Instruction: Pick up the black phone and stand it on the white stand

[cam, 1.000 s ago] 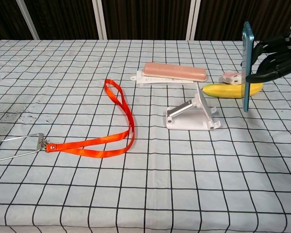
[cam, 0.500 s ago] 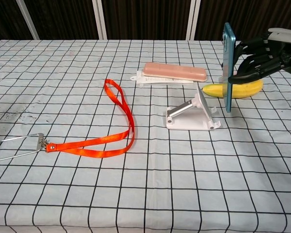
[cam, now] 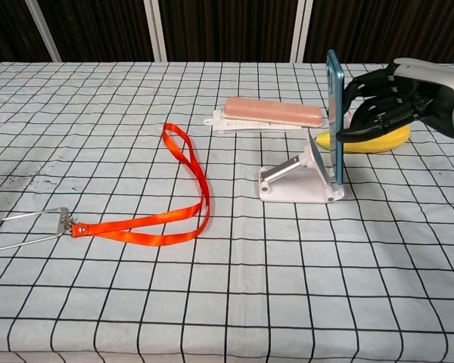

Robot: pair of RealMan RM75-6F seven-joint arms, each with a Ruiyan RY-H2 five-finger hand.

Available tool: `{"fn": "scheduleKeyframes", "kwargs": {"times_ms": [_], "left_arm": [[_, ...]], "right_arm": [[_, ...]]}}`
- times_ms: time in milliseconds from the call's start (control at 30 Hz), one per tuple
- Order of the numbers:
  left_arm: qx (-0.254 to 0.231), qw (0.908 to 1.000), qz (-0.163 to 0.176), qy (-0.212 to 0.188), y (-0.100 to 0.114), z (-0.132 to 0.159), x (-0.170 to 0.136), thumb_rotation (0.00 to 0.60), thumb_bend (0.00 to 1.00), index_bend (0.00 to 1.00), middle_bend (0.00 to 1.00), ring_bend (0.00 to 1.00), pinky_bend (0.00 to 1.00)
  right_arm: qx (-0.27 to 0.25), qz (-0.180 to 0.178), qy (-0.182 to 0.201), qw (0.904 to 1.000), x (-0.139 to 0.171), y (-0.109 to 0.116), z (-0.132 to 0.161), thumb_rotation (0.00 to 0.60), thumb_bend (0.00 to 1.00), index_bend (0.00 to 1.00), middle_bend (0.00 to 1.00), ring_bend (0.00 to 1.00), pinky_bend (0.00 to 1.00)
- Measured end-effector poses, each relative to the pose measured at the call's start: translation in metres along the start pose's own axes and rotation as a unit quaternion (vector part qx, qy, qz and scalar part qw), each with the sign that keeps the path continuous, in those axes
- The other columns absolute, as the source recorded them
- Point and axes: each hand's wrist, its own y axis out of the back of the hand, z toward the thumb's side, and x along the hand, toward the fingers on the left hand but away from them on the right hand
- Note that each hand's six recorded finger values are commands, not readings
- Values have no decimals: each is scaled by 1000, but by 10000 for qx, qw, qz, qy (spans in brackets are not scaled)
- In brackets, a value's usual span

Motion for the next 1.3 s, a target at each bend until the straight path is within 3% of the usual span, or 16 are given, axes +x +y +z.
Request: {"fn": "scheduleKeyframes", "kwargs": {"times_ms": [1300], "left_arm": [[-51,10000,-16,17,0,0,0,600,0,0,0,0,0]], "right_arm": [[66,24,-142,9999,-7,-16,-18,600,398,559,563,479,354]]}}
